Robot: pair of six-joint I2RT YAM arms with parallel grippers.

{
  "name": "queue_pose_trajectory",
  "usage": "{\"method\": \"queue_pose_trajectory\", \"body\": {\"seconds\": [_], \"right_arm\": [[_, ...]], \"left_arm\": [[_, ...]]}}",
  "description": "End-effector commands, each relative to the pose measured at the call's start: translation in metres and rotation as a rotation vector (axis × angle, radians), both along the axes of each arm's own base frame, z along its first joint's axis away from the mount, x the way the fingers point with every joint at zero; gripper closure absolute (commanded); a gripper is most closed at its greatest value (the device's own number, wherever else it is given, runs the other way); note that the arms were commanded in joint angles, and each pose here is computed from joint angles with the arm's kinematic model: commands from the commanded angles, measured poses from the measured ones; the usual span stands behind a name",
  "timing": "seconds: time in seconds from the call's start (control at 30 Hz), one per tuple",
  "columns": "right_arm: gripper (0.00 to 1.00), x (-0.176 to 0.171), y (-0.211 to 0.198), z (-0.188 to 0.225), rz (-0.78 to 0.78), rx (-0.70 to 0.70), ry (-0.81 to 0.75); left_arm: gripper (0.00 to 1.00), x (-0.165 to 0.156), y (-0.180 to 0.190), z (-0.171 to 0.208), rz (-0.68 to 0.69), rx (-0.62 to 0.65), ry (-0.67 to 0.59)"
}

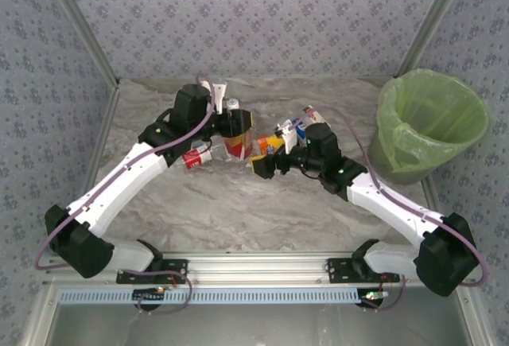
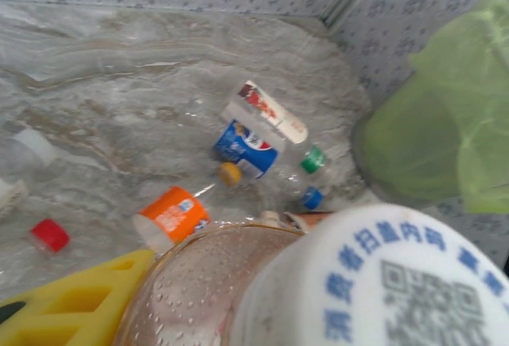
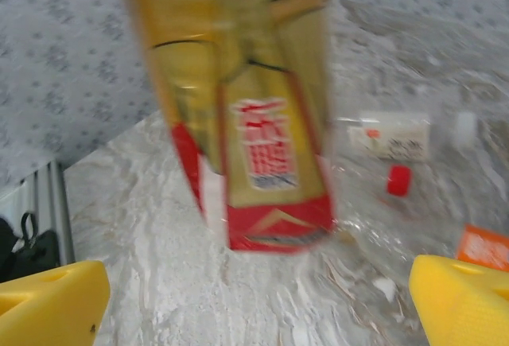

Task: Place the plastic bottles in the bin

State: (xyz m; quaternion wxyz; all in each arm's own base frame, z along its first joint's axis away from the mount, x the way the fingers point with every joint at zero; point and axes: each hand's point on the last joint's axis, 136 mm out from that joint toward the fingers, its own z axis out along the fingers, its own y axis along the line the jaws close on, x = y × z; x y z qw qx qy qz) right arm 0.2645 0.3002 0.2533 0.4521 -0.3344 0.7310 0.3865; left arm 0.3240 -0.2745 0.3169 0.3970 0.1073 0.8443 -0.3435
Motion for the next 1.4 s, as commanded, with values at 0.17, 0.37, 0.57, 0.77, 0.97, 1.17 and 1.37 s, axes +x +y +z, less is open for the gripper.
{"method": "queue_pose_trajectory", "body": {"seconds": [0.17, 0.37, 0.57, 0.77, 0.97, 1.17, 1.37], "right_arm": [[0.01, 0.015, 0.03, 0.041, -0.003, -0.005, -0.33], [0.01, 0.029, 0.04, 0.048, -0.074, -0.031, -0.482], [0.01, 0.043, 0.053, 0.058, -0.082, -0.018, -0.54], [0.18, 0.062, 0.052, 0.068, -0.189, 0.003, -0.54], [0.24, 0.066, 0.053, 0.056, -0.195, -0.027, -0.515], [0.32, 0.063, 0.052, 0.047, -0.183, -0.043, -0.444], [0.4, 0.063, 0.047, 0.042, -0.203, -0.059, -0.397]], "left_arm": [[1.0, -0.012, -0.015, 0.049, -0.047, -0.207, 0.028], [1.0, -0.014, -0.011, 0.043, -0.025, -0.221, 0.034], [1.0, -0.017, -0.014, 0.045, -0.049, -0.231, 0.04], [0.99, -0.016, -0.013, 0.04, -0.041, -0.217, 0.051], [0.99, -0.018, -0.013, 0.048, -0.046, -0.238, 0.033], [0.97, -0.019, -0.013, 0.052, -0.054, -0.255, 0.011], [0.89, -0.023, -0.014, 0.06, -0.076, -0.307, -0.053]]}}
